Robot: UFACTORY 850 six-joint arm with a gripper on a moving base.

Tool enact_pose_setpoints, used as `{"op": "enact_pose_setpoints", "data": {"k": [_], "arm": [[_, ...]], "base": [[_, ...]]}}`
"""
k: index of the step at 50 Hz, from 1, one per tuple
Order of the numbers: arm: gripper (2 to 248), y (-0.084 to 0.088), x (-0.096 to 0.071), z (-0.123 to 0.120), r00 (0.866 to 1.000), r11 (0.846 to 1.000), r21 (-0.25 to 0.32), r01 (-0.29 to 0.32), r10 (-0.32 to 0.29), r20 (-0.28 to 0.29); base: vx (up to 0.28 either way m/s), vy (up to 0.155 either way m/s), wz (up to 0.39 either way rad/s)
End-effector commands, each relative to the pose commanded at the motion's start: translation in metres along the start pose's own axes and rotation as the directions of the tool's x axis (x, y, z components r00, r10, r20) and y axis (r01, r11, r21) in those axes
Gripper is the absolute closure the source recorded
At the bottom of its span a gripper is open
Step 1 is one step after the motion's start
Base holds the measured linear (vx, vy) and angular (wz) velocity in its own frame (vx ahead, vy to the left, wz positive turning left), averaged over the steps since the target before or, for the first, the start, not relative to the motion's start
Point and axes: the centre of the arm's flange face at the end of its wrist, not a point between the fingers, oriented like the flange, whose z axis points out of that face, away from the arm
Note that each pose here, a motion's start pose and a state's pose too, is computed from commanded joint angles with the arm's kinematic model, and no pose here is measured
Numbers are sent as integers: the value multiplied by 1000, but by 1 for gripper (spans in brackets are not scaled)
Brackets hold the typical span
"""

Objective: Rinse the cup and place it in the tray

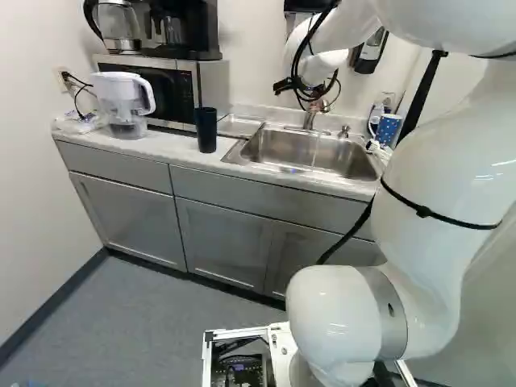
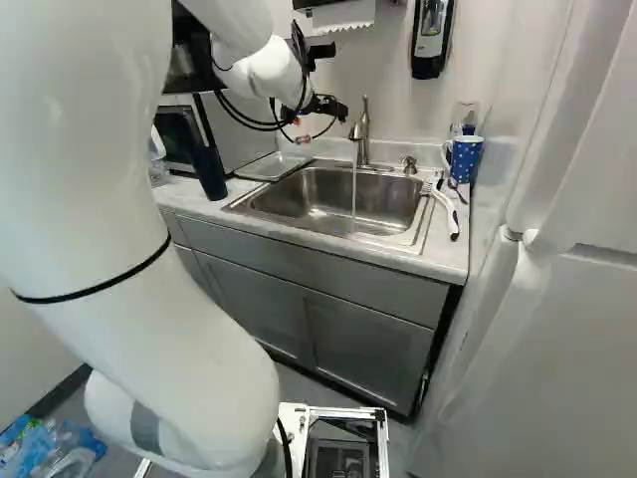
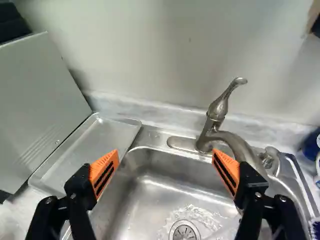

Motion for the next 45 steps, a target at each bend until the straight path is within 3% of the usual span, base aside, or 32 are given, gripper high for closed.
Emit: {"op": "enact_pose_setpoints", "data": {"k": [24,45], "arm": [[3,-3,-38,-46,988,1000,6,3,-4,154],[3,8,-53,-74,989,1000,-16,-8,11,148]], "base": [[0,0,0],[0,0,0]]}}
